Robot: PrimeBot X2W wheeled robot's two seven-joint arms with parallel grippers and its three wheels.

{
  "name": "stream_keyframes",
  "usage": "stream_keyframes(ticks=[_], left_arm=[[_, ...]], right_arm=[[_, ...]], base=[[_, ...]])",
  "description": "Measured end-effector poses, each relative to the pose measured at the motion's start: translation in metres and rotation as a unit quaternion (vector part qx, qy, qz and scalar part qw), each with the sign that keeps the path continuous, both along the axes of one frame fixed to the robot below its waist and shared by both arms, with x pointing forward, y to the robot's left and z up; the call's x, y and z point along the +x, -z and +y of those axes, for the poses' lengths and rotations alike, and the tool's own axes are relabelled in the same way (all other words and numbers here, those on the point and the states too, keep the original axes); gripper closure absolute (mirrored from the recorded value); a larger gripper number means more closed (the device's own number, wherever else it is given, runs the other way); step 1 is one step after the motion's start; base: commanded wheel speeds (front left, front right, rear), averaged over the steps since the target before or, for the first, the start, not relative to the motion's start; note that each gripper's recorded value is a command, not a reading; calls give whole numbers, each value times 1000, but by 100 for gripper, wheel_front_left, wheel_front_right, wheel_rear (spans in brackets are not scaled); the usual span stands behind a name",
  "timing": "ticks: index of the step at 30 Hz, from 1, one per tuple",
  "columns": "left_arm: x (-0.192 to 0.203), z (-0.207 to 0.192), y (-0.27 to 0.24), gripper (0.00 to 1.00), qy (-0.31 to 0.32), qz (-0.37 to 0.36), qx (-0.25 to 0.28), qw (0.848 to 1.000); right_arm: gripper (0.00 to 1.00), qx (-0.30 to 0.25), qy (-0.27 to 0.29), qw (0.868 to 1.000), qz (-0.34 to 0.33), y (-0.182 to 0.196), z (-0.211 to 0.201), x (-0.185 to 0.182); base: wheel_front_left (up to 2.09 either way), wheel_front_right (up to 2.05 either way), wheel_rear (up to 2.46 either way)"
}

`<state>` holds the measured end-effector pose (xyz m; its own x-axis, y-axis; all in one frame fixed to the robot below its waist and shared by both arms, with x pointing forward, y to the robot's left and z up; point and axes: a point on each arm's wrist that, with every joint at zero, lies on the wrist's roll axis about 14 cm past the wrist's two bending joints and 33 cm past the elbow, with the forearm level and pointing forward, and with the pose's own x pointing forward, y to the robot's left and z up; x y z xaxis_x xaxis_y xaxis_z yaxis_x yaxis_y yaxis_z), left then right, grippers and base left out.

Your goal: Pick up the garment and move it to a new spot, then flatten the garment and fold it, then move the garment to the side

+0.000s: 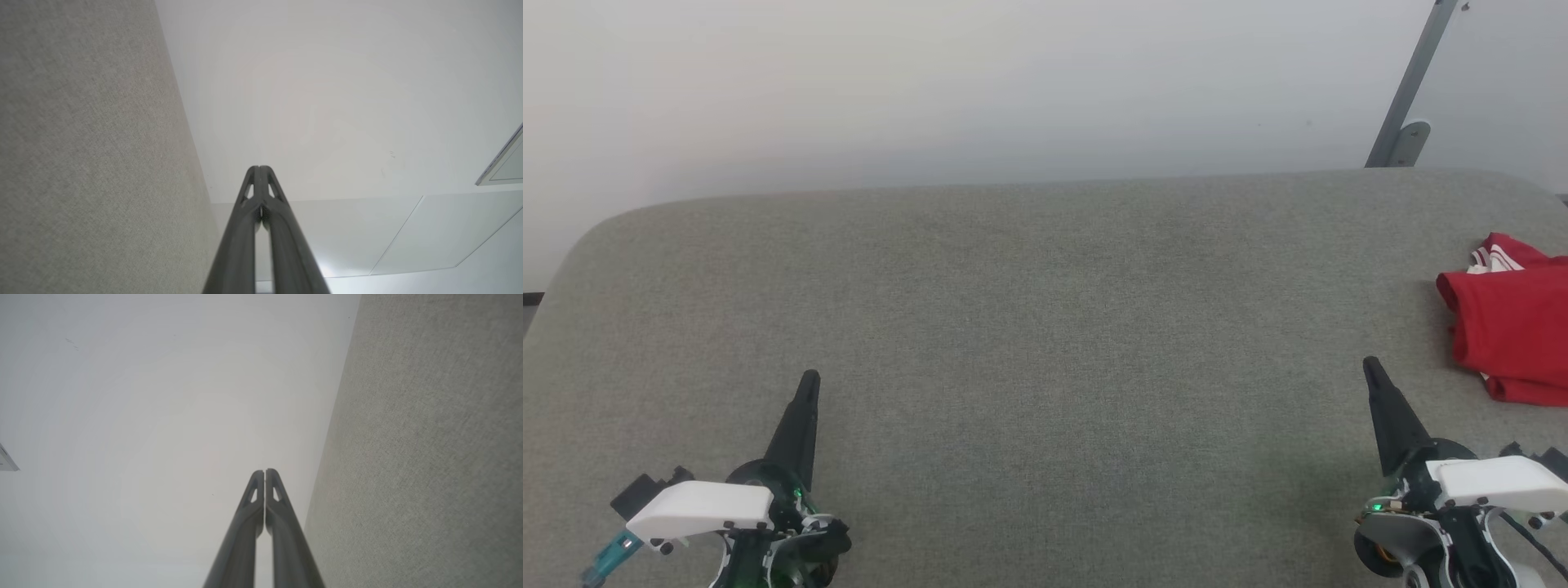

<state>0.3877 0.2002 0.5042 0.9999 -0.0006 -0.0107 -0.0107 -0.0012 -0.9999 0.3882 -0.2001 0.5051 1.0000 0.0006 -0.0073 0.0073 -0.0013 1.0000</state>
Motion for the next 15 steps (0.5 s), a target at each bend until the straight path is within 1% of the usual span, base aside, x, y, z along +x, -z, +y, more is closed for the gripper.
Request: stream_keyframes(ticks=[15], left_arm=[[0, 0, 0, 100, 0, 0, 0, 1000]], right_arm=[[100, 0, 0, 1000, 0, 0, 0, 0]], base=[[0, 0, 0]])
